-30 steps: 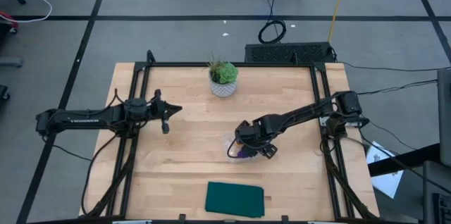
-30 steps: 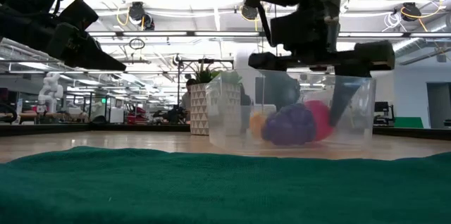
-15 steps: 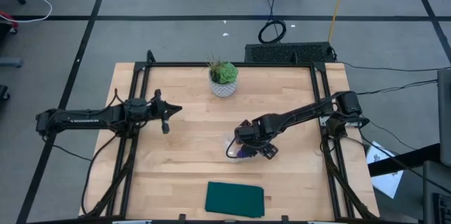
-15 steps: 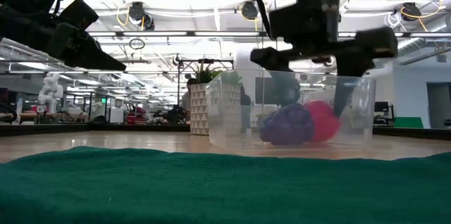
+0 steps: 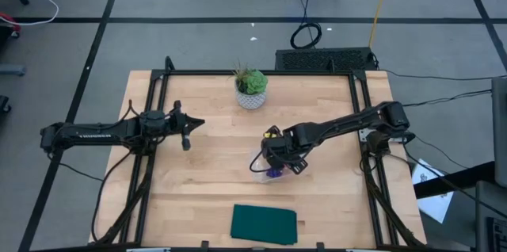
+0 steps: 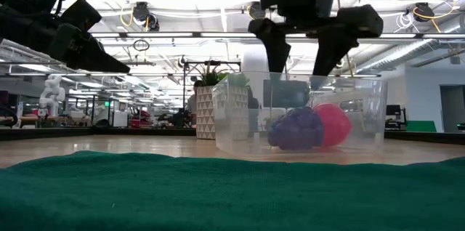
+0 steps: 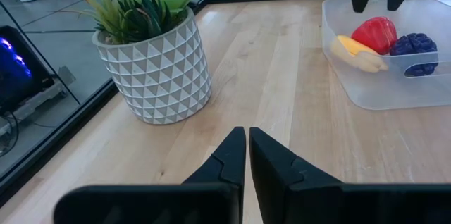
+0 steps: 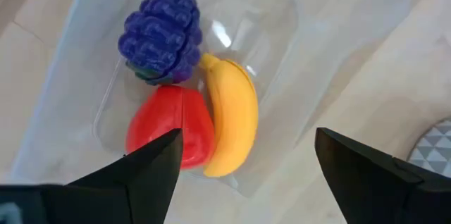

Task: Pick and placing Produce into tupperware
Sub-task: Adjust the transparent bin

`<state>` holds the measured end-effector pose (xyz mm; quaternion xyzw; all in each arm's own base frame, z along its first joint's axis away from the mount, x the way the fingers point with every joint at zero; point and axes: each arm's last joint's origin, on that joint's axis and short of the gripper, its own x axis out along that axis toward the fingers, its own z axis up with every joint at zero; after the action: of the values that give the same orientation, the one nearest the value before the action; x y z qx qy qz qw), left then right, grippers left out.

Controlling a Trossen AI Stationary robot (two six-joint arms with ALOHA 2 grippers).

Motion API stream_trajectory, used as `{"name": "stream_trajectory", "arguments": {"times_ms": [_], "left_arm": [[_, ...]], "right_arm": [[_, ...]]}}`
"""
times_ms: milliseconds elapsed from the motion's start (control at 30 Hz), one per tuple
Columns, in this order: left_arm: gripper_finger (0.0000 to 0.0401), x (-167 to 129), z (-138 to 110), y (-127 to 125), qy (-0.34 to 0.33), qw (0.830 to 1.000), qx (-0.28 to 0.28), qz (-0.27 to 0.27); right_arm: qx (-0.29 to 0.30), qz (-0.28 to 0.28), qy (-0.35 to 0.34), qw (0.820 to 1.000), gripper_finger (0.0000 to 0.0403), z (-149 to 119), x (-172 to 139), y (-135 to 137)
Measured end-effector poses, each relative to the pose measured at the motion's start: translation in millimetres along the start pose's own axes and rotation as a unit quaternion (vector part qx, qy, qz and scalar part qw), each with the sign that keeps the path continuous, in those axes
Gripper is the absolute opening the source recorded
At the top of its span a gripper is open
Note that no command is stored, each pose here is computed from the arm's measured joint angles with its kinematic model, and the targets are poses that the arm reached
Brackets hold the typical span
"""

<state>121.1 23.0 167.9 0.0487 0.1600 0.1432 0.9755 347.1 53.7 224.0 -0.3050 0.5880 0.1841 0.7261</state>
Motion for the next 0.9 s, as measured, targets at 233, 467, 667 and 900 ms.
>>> {"name": "stream_trajectory", "arguments": {"times_ms": [233, 467, 667, 900], "left_arm": [[0.0026, 0.0, 0.1, -0.1, 0.0, 1.0, -0.003, -0.002], [0.0026, 0.0, 0.1, -0.2, -0.001, 1.0, -0.012, -0.003], [0.0026, 0.0, 0.7, -0.8, -0.005, 1.0, -0.014, -0.015], [0.0026, 0.0, 0.8, -0.8, -0.005, 1.0, -0.014, -0.015]], "right_arm": [[0.04, -0.025, -0.041, 0.998, 0.0309, -6.0, -28.7, -3.0], [0.074, -0.054, -0.096, 0.991, 0.0308, -16.1, -53.4, 0.0], [0.091, -0.076, -0.134, 0.984, 0.0308, -31.0, -59.0, 8.2], [0.091, -0.075, -0.132, 0.984, 0.0308, -38.3, -49.3, 14.4]]}}
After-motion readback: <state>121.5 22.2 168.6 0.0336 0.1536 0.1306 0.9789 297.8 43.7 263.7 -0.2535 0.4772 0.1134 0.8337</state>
